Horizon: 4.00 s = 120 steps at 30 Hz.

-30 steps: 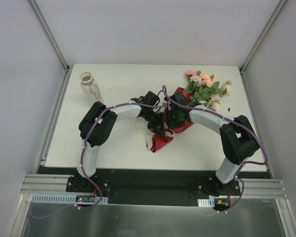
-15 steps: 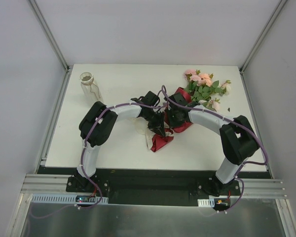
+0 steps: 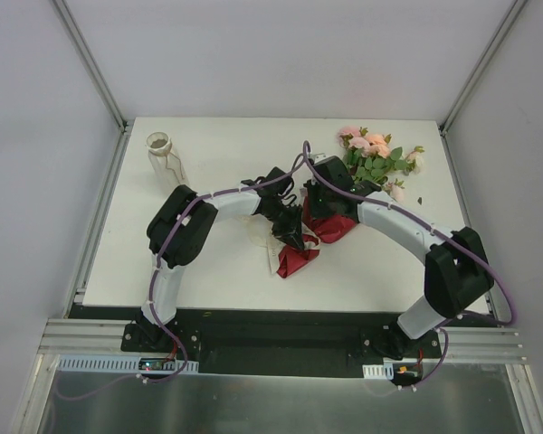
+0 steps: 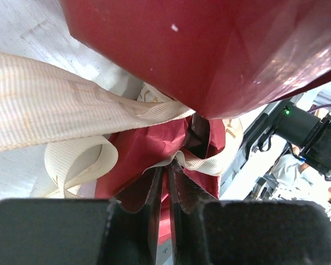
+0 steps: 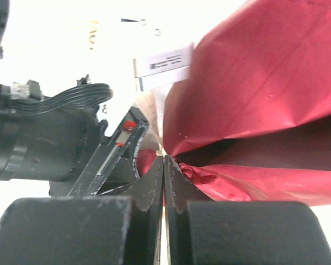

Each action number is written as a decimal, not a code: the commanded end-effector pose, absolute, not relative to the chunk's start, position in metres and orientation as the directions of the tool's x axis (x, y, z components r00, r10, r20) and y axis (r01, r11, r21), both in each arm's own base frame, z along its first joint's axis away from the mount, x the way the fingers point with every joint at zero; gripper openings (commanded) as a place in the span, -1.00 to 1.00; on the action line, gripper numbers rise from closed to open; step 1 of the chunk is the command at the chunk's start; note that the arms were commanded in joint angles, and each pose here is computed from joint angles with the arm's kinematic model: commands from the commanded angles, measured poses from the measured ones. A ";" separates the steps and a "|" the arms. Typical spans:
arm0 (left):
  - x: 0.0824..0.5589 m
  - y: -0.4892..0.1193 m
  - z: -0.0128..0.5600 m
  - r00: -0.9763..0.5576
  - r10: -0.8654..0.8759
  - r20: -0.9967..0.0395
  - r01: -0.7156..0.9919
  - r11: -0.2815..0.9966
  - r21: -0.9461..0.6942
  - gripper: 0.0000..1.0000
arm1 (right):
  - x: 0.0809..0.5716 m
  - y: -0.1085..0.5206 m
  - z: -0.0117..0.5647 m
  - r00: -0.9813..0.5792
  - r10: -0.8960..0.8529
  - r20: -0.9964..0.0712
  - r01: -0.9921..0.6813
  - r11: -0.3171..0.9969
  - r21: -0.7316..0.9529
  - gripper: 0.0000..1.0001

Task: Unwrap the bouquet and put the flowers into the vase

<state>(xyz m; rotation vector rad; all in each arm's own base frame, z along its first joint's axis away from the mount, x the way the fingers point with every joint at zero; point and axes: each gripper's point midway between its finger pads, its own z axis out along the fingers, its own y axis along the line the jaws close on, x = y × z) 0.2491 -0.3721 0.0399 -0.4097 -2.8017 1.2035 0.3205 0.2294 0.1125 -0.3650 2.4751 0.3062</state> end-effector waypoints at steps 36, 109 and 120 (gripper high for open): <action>0.244 -0.365 0.044 -0.944 0.324 -0.066 0.276 0.664 -0.695 -0.64 | 0.294 0.239 0.083 -0.783 -0.332 -0.526 -0.529 0.801 0.282 -0.67; 0.238 -0.361 0.039 -0.949 0.314 -0.037 0.254 0.689 -0.679 -0.32 | 0.307 0.241 0.123 -0.981 0.107 -0.159 -0.022 0.763 0.647 -0.99; 0.254 -0.384 0.113 -0.932 0.314 -0.182 0.337 0.563 -0.754 0.04 | 0.289 0.208 0.123 -0.973 -0.061 -0.221 -0.163 0.862 0.480 -0.50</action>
